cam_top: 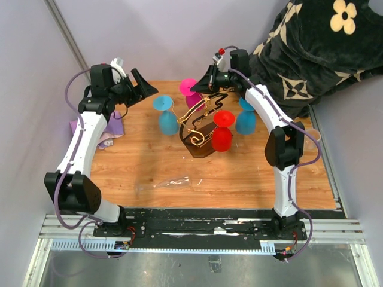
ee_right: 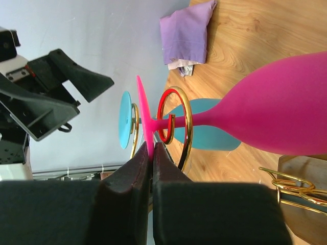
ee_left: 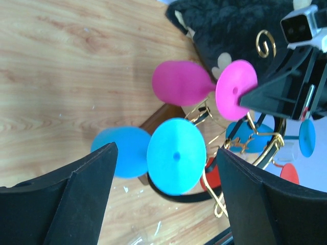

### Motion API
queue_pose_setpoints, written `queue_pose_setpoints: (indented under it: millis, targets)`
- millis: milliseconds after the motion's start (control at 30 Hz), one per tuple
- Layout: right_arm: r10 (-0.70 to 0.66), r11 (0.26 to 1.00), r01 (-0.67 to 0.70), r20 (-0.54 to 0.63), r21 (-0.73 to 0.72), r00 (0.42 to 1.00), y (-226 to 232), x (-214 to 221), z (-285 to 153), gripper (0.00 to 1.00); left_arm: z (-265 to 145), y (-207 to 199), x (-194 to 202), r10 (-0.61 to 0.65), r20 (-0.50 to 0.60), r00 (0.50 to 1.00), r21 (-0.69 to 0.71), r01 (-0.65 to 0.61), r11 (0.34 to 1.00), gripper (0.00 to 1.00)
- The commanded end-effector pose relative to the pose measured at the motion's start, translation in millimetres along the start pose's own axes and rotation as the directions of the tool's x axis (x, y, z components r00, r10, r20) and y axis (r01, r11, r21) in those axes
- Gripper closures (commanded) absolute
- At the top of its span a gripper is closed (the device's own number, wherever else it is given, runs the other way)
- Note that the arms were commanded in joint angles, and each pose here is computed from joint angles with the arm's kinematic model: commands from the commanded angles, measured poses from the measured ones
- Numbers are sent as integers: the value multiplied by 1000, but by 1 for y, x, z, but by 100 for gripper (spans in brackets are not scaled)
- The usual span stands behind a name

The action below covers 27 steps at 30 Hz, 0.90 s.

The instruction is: Take the wine glass off the wine glass rack

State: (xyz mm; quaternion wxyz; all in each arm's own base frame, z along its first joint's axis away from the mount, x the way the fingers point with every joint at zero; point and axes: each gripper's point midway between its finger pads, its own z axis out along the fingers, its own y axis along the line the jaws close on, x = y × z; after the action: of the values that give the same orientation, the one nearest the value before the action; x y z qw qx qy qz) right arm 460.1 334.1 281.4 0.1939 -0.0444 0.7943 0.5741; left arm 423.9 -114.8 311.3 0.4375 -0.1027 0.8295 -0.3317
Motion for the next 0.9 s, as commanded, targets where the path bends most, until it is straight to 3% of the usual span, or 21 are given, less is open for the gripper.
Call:
queue_pose_setpoints:
  millis: [0, 100, 333, 733, 833, 867]
  targets:
    - [166, 975, -150, -91, 166, 982, -64, 34, 19, 99, -18, 8, 17, 18, -20, 1000, -34, -19, 999, 16]
    - [148, 979, -136, -69, 150, 987, -53, 23, 12, 99, -16, 13, 31, 2, -46, 999, -20, -3, 1000, 16]
    - [134, 983, -126, -55, 131, 990, -40, 17, 2, 99, -7, 2, 49, -56, -90, 994, 95, 65, 993, 33]
    - [115, 987, -109, -44, 116, 992, -29, 13, -7, 99, -3, -14, 44, -94, -64, 994, 207, 105, 973, 80]
    - [108, 989, -104, -38, 107, 993, -24, 10, -11, 99, -2, -18, 43, -116, -58, 992, 229, 127, 965, 99]
    - [102, 990, -98, -33, 102, 994, -21, 8, -14, 99, -3, -19, 42, -117, -49, 992, 231, 125, 965, 99]
